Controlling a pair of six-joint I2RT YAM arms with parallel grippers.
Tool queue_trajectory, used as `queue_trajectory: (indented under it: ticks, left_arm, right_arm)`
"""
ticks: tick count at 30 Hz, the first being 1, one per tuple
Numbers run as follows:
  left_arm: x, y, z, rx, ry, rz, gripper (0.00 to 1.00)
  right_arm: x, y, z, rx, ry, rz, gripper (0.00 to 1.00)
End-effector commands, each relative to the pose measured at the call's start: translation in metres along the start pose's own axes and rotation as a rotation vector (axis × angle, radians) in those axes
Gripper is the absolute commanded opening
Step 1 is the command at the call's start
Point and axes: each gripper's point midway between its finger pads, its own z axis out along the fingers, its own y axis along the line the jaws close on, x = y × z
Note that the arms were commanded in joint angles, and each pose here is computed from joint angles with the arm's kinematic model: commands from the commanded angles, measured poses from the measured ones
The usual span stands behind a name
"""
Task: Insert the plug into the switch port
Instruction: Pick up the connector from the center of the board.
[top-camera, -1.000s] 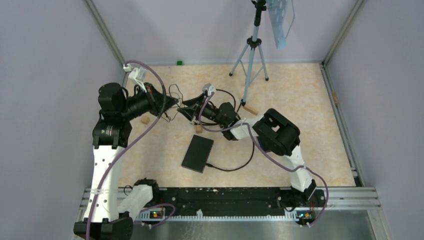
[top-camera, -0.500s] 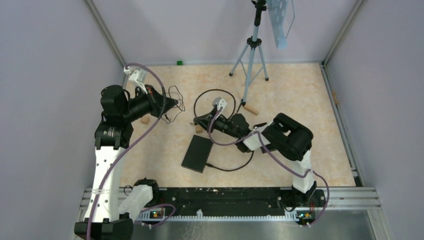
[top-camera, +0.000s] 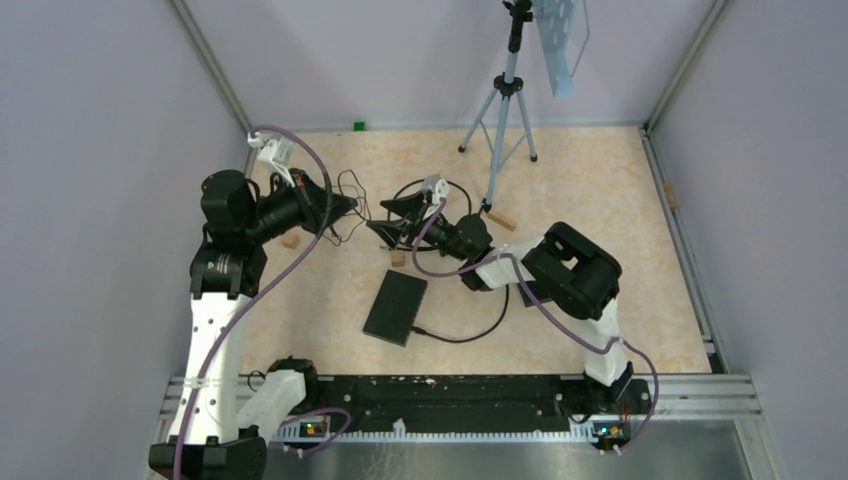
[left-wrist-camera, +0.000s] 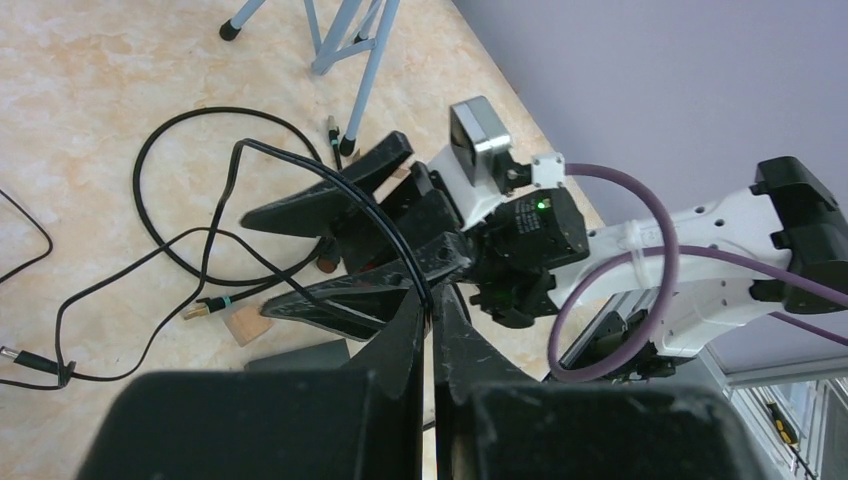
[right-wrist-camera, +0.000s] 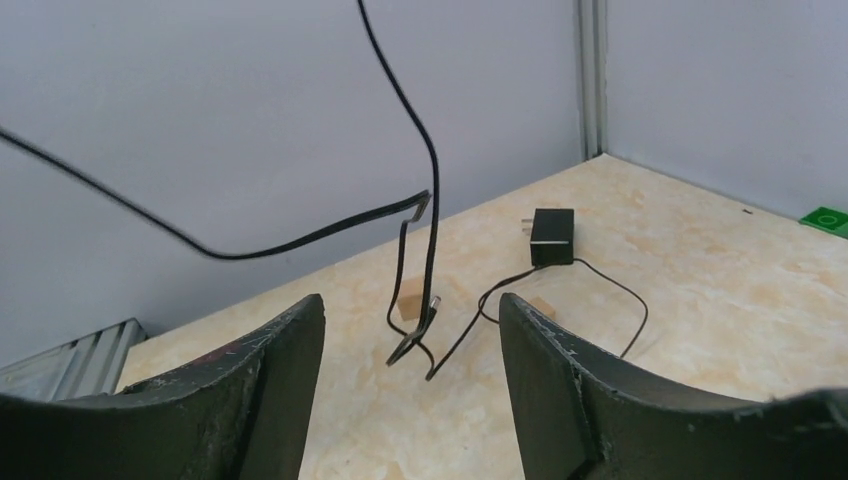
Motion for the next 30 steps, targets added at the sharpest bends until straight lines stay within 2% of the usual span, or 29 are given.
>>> queue_trajectory:
  ticks: [1,6,8,12,17,19,21,23,27,30]
  left_arm:
    - [-0.01,-0.011,-0.002,0.042,-0.034,0.039,0.0]
    - [-0.012,-0.012,-0.003,0.042,-0.038,0.04,0.0]
    - [-0.011,-0.012,-0.003,0.041,-0.038,0.038,0.0]
    - [-0.012,-0.012,-0.003,0.041,-0.039,0.038,0.0]
    - [-0.012,-0.013,-0.003,0.051,-0.037,0.037,0.0]
    - [-0.011,-0.014,-0.003,0.053,-0.035,0.036,0.0]
    - [-0.011,-0.013,-0.003,0.049,-0.036,0.034,0.0]
    - [-0.009,-0.011,-0.002,0.041,-0.037,0.03,0.0]
    - [-0.008,-0.002,0.0,0.012,-0.042,0.027,0.0]
    - [-0.008,0.011,0.002,-0.047,-0.048,0.029,0.01]
  right_arm:
    - [-0.014,-0.005,0.029,-0.029,-0.097,0.05,0.64]
    - [-0.006,0.0,0.054,-0.108,-0.107,0.119,0.62]
    - [0.0,-0.002,0.058,-0.11,-0.112,0.145,0.56]
    - [0.022,-0.006,0.059,-0.109,-0.064,0.144,0.37]
    - [0.045,-0.01,0.049,-0.092,-0.018,0.138,0.33]
    - [0.048,-0.009,0.047,-0.103,-0.025,0.143,0.22]
    - [0.045,-0.004,0.047,-0.13,-0.042,0.148,0.08]
    - [0.041,0.002,0.046,-0.158,-0.051,0.145,0.0]
    - [0.032,0.017,0.036,-0.202,-0.051,0.149,0.0]
    - [0.03,0.036,0.021,-0.248,-0.003,0.16,0.0]
